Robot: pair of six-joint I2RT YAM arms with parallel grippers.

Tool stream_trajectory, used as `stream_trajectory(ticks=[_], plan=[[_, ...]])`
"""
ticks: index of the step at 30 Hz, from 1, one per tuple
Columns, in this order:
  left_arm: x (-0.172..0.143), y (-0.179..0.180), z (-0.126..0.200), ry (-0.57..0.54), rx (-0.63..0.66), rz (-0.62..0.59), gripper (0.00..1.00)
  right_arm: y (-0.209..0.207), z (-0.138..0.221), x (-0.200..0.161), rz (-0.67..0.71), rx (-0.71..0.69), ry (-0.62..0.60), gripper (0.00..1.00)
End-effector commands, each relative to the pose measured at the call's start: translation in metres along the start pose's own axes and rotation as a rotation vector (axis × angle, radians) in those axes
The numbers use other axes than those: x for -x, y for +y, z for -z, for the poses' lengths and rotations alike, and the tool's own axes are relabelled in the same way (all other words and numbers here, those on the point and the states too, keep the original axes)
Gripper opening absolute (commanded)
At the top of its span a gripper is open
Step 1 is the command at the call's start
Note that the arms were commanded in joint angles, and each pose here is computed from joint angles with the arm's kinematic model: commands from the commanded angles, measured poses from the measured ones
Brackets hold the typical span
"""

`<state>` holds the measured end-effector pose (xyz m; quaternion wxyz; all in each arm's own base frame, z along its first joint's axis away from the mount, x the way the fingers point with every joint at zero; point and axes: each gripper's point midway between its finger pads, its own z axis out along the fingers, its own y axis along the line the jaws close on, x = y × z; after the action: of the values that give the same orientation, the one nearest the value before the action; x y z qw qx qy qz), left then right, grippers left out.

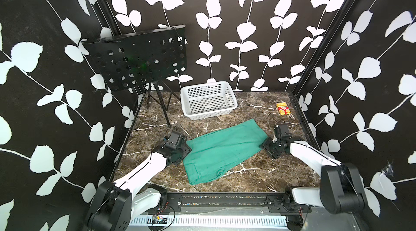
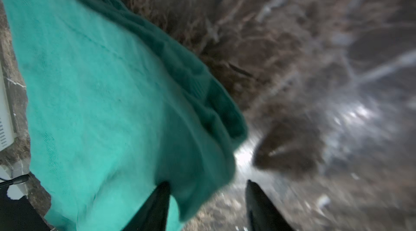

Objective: Roll up the long pants
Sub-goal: Adjust the long pant at the center of the board.

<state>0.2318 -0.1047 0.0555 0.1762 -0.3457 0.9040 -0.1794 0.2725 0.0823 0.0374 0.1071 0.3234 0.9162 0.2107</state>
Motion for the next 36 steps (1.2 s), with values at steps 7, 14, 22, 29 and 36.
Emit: stream_trajectory(ticks=[7,14,22,29,36], plan=[[0.002,0.005,0.011,-0.028,-0.034,-0.008,0.77,0.006,-0.014,0.067,0.002,0.016,-0.092,0.16],[-0.003,-0.014,0.008,0.035,-0.066,-0.123,0.81,0.032,-0.033,0.143,0.045,0.018,0.001,0.11],[-0.016,-0.059,-0.009,0.177,-0.155,-0.254,0.84,0.065,0.022,0.181,0.143,-0.002,-0.127,0.82],[-0.043,-0.088,-0.031,0.298,-0.252,-0.318,0.88,0.027,0.044,0.074,0.110,0.038,-0.012,0.87],[-0.070,-0.093,-0.051,0.383,-0.250,-0.354,0.72,0.006,0.037,-0.044,0.158,0.069,0.160,0.80]])
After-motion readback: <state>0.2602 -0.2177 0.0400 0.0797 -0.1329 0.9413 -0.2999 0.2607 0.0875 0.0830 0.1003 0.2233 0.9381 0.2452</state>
